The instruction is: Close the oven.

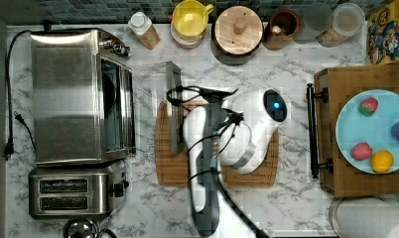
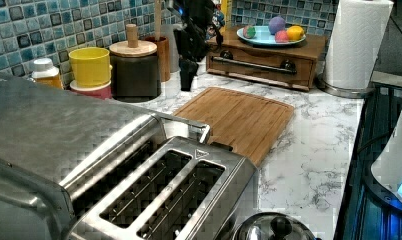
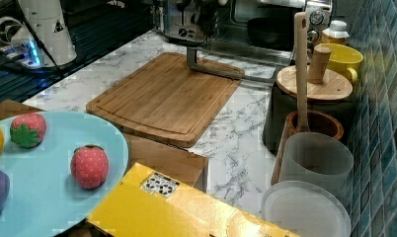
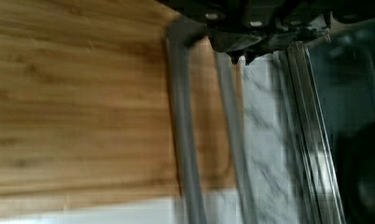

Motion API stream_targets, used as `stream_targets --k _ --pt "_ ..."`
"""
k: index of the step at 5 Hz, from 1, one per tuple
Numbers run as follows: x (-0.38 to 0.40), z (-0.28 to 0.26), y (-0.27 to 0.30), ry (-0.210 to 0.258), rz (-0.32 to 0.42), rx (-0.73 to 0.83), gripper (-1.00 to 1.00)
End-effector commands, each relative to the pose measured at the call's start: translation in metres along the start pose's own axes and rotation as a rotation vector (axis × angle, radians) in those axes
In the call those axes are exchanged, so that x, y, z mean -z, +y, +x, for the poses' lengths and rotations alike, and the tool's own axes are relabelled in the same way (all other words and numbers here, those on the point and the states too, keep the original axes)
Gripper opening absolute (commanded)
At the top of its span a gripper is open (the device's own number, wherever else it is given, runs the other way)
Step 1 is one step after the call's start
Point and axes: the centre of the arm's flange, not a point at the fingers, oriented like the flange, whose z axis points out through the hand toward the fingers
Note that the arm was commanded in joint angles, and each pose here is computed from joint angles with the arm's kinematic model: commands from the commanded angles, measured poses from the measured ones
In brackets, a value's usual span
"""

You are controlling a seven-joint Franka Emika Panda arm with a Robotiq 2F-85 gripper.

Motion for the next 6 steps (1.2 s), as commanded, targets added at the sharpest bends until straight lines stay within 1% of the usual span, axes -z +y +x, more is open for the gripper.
stream_targets --k 1,2,3,4,5,6 --pt "0.049 0.055 0.025 0.104 0.126 0.185 -1.00" --pt "0.033 0.070 0.006 0.115 0.148 0.266 -1.00" --pt "0.011 0.075 -0.014 0.128 0.152 0.311 -1.00" --pt "-0.008 0.080 -0.012 0.137 0.147 0.321 -1.00" --pt "-0.024 0.089 0.004 0.150 0.132 0.275 -1.00" --pt "-0.047 0.094 0.018 0.127 0.085 0.238 -1.00"
